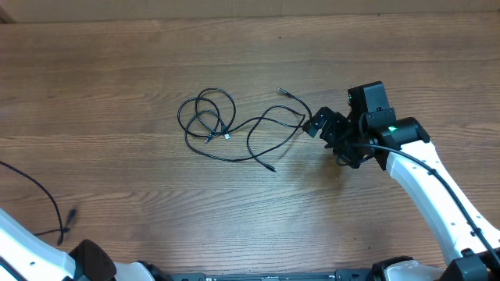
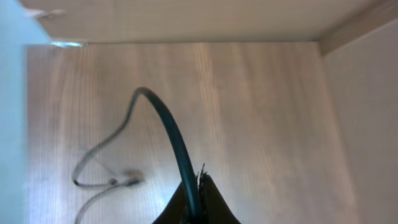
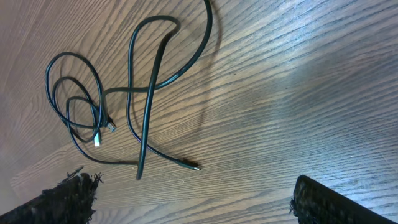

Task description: Untangle cables

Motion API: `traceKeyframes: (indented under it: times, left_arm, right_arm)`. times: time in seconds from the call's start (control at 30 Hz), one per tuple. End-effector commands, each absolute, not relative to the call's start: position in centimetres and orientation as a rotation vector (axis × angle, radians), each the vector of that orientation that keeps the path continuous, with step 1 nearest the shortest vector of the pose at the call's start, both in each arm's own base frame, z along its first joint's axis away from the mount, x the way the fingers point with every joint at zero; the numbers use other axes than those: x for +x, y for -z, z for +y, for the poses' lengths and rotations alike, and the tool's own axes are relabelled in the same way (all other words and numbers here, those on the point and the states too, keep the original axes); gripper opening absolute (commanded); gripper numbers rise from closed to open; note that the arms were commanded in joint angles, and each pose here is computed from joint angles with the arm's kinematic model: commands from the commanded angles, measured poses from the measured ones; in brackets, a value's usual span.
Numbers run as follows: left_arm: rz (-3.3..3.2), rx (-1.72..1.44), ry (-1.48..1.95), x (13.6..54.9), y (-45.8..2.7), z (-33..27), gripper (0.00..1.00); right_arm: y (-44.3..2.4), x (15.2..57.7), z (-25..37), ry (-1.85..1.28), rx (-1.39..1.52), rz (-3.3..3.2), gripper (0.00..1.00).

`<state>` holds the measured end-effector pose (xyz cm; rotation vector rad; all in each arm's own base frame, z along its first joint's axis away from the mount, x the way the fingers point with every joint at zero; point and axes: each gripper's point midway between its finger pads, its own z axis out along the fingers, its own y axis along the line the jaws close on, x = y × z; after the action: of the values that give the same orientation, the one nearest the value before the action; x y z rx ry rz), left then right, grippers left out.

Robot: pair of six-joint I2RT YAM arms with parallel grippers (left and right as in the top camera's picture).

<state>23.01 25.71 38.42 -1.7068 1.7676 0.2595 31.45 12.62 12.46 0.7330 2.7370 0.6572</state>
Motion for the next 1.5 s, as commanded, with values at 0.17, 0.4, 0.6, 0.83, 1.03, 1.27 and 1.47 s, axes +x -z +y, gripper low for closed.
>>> traceKeyframes:
  times: [0.17,0.4,0.6,0.83,1.03,1.27,1.47]
  left_arm:
    - [1.928,-1.650,-0.041,27.2,-32.3,25.8,0.04]
    - [2.036,-1.843,-0.162,25.4,-22.4,26.5,0.05]
    - [2.117,-1.931,-0.265,23.2,-13.2,26.2,0.06]
    - [2.115,-1.930,-0.264,22.7,-7.6,25.6,0.55]
    - [2.113,-1.914,-0.185,22.7,-4.1,24.4,1.00]
    - [2.054,-1.753,0.090,27.3,-4.4,23.8,1.00]
    - [1.950,-1.319,0.554,35.8,-11.5,22.3,0.99]
  right_arm:
    - [-12.7,31.7,12.6,-0.647,0.723,2.727,1.00]
    - [-12.7,31.7,12.6,-0.647,0.723,2.727,1.00]
    - [-12.7,31.7,12.6,-0.647,0.723,2.727,1.00]
    - [-12.7,31.7,12.6,-0.647,0.723,2.727,1.00]
    - [-12.7,31.7,12.6,-0.647,0.723,2.727,1.00]
    - [-12.7,31.7,12.6,-0.647,0.723,2.727,1.00]
    - [-12.7,31.7,12.6,-0.647,0.723,2.727,1.00]
